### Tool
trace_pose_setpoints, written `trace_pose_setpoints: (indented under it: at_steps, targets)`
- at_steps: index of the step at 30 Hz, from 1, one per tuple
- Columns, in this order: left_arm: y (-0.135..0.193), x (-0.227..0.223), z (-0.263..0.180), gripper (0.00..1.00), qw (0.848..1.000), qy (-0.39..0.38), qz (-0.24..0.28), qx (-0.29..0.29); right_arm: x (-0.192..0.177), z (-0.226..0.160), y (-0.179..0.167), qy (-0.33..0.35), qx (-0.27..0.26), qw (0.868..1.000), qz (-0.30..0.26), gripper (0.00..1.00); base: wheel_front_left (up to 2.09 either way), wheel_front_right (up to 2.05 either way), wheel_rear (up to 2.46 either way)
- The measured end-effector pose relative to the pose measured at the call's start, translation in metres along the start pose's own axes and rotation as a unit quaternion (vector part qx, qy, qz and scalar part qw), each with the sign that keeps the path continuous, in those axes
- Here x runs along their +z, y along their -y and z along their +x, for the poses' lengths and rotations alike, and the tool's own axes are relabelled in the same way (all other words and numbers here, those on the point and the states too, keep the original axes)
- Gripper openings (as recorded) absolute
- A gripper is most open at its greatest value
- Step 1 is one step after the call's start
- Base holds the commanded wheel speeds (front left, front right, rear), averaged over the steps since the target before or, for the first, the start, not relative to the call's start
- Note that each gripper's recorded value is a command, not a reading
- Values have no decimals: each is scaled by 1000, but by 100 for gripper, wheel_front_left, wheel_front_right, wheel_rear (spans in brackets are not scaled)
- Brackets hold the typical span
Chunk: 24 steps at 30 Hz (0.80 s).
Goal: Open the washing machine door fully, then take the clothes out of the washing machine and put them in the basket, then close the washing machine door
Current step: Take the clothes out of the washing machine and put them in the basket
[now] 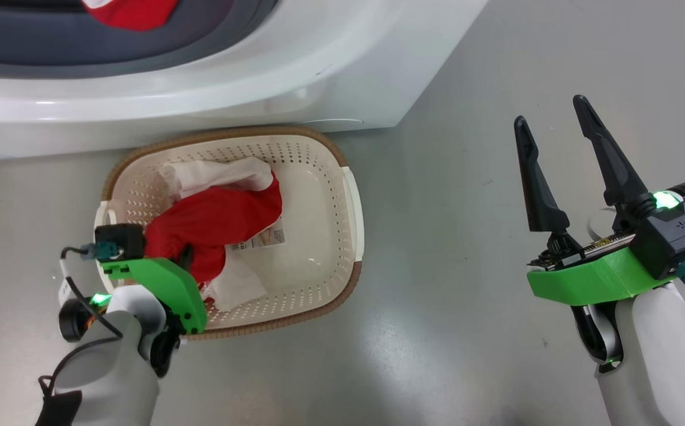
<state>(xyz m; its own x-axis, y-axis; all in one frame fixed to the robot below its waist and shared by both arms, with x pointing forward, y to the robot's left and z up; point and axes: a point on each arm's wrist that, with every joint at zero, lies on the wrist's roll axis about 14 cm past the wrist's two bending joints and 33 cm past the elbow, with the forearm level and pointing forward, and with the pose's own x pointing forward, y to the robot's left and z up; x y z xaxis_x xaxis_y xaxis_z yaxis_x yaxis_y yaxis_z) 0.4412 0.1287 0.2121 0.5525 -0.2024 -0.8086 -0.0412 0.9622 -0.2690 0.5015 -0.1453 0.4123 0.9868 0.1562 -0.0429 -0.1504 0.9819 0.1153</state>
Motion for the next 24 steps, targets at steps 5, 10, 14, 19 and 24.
trace_pose_setpoints:
  at_steps: [5, 10, 14, 19, 24]
  targets:
    - [5, -4, 8, 0, 1000, -18, 1, -6, -3, -3, 7, -6, -8, 1000, -4, 100, 0, 0, 0]
    - [-1, -11, 11, 100, 1000, -29, 12, -1, -4, -7, 14, -9, -17, 1000, -7, 100, 0, 0, 0]
    - [-3, -8, 12, 100, 1000, -17, 20, 3, -2, -9, 18, -9, -23, 1000, -8, 100, 0, 0, 0]
    - [4, 12, 7, 100, 999, 36, 20, -3, 6, -11, 19, -2, -25, 1000, -8, 100, 0, 0, 0]
    - [8, 30, -2, 100, 997, 76, 25, -7, 16, -12, 16, 9, -23, 1000, -7, 100, 0, 0, 0]
